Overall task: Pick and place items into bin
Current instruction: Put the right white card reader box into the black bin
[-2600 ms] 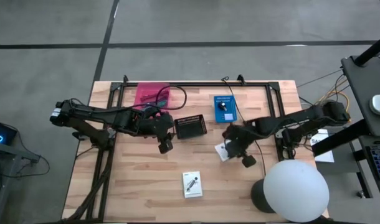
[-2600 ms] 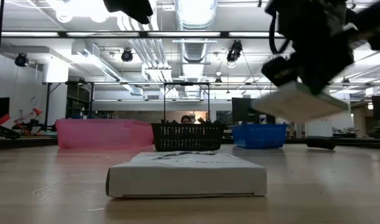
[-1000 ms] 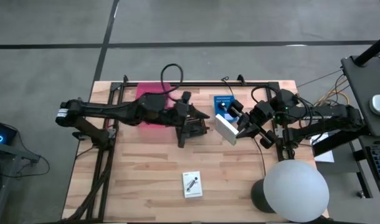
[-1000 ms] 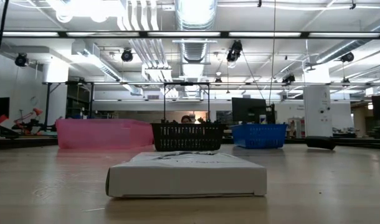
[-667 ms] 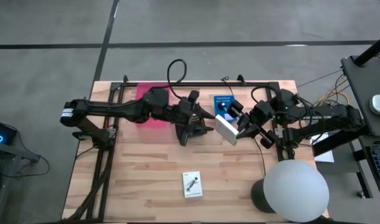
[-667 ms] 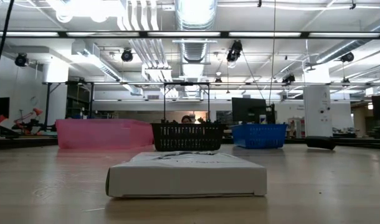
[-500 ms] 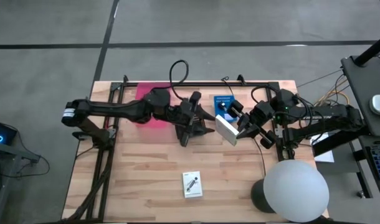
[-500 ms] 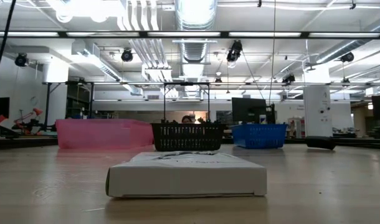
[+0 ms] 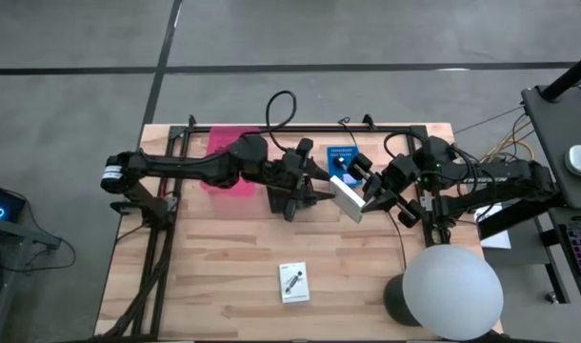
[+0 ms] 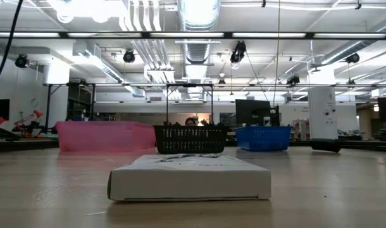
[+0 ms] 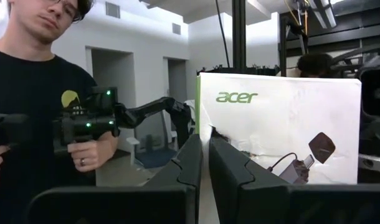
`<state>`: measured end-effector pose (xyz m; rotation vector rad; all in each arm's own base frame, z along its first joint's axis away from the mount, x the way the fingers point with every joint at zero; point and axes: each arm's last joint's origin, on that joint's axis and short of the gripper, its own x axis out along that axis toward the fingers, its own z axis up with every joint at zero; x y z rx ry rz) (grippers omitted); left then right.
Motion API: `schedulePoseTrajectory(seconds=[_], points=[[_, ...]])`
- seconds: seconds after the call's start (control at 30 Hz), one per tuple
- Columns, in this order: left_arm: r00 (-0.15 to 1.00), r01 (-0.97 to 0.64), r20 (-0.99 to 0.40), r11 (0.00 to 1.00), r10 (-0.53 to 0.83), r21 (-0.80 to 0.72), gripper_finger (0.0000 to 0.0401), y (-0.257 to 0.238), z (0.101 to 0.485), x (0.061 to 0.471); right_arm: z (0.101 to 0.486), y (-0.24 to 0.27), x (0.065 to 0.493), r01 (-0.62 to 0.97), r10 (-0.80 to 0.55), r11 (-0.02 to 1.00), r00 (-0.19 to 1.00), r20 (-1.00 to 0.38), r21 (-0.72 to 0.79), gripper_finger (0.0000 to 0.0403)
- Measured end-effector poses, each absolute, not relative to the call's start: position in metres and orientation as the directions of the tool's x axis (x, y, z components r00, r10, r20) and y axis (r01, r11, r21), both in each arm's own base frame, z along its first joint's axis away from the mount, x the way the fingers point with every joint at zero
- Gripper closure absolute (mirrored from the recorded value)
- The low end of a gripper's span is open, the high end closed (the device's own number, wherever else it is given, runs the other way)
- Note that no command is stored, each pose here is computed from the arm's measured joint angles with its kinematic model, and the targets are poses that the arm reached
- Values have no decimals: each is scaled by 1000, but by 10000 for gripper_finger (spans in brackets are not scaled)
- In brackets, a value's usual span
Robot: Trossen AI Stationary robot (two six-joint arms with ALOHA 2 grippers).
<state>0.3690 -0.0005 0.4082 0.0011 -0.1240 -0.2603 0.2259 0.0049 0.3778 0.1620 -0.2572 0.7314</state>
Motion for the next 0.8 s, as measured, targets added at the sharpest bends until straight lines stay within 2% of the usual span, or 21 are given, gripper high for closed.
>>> schedulePoseTrajectory(seconds=[0.13, 0.4, 0.7, 0.8], points=[[938, 314, 144, 949, -315, 33, 237, -2, 407, 373, 378, 5, 226, -677, 637, 734, 715, 287, 55, 390], [933, 330, 137, 943, -332, 36, 246, -2, 403, 376, 378, 5, 226, -677, 638, 734, 715, 288, 54, 390], [925, 342, 157, 938, -346, 52, 349, -3, 405, 375, 378, 5, 226, -683, 644, 729, 709, 287, 49, 390], [926, 339, 161, 939, -343, 54, 371, 0, 406, 375, 378, 5, 225, -683, 645, 729, 708, 288, 47, 390]])
